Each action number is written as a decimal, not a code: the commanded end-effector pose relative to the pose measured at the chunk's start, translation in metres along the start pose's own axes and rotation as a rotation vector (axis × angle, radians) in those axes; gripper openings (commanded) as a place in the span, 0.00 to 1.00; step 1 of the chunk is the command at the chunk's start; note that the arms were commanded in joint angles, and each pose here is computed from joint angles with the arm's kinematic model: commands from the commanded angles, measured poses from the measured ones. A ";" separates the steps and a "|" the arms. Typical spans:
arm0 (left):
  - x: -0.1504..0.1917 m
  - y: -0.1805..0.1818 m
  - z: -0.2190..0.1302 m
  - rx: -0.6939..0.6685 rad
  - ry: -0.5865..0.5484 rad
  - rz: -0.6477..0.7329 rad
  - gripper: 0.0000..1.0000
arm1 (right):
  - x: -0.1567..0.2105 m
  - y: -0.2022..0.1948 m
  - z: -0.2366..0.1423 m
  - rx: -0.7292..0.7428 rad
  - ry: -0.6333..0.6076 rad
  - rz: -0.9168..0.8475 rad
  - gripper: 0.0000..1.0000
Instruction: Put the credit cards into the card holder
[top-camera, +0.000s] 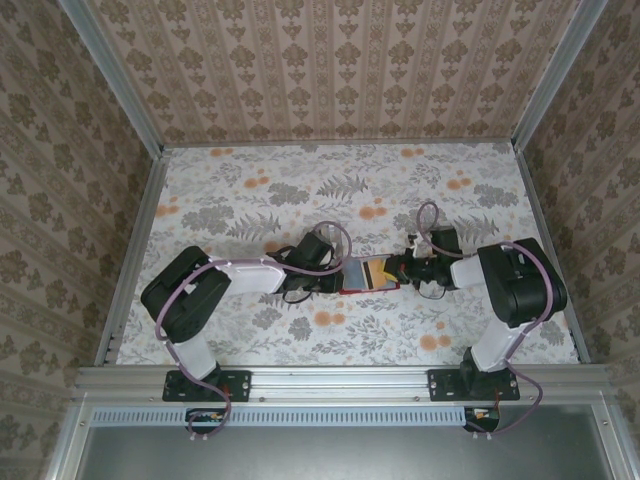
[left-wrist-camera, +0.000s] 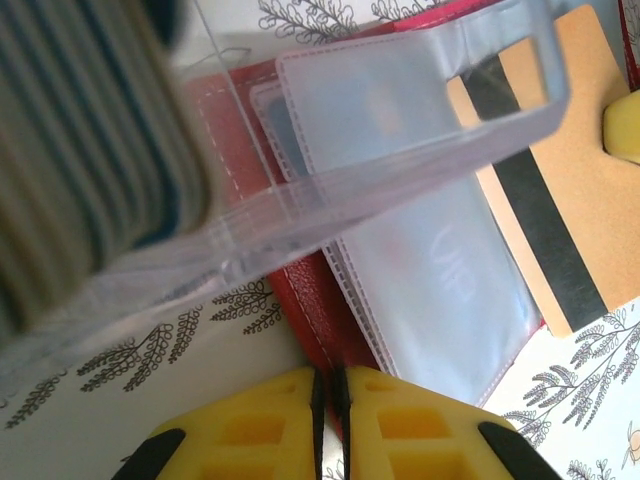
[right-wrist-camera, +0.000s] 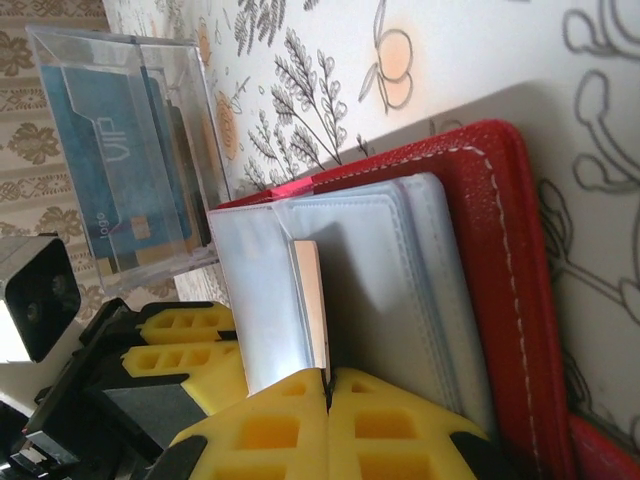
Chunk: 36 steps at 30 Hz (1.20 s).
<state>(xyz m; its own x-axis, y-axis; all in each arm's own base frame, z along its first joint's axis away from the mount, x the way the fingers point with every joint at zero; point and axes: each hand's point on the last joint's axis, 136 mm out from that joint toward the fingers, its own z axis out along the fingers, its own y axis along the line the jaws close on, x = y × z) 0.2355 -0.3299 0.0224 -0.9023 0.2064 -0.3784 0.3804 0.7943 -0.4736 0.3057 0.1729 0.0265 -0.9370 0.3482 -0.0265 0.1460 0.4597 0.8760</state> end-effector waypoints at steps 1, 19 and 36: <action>0.000 0.008 -0.001 -0.037 -0.003 -0.013 0.13 | -0.003 -0.006 0.008 0.005 0.012 0.021 0.00; -0.007 0.030 -0.009 -0.065 -0.030 -0.056 0.09 | -0.013 0.001 0.019 -0.040 0.046 -0.072 0.10; -0.017 0.053 -0.007 -0.119 -0.054 -0.079 0.08 | -0.008 0.012 0.042 -0.107 0.124 -0.132 0.12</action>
<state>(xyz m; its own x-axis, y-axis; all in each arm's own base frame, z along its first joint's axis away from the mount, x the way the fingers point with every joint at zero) 0.2634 -0.3053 0.0212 -0.9155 0.1182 -0.3845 0.3033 0.8308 -0.4667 0.3353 0.2064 0.0311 -0.9721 0.2017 -0.1198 -0.0326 0.3896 0.9204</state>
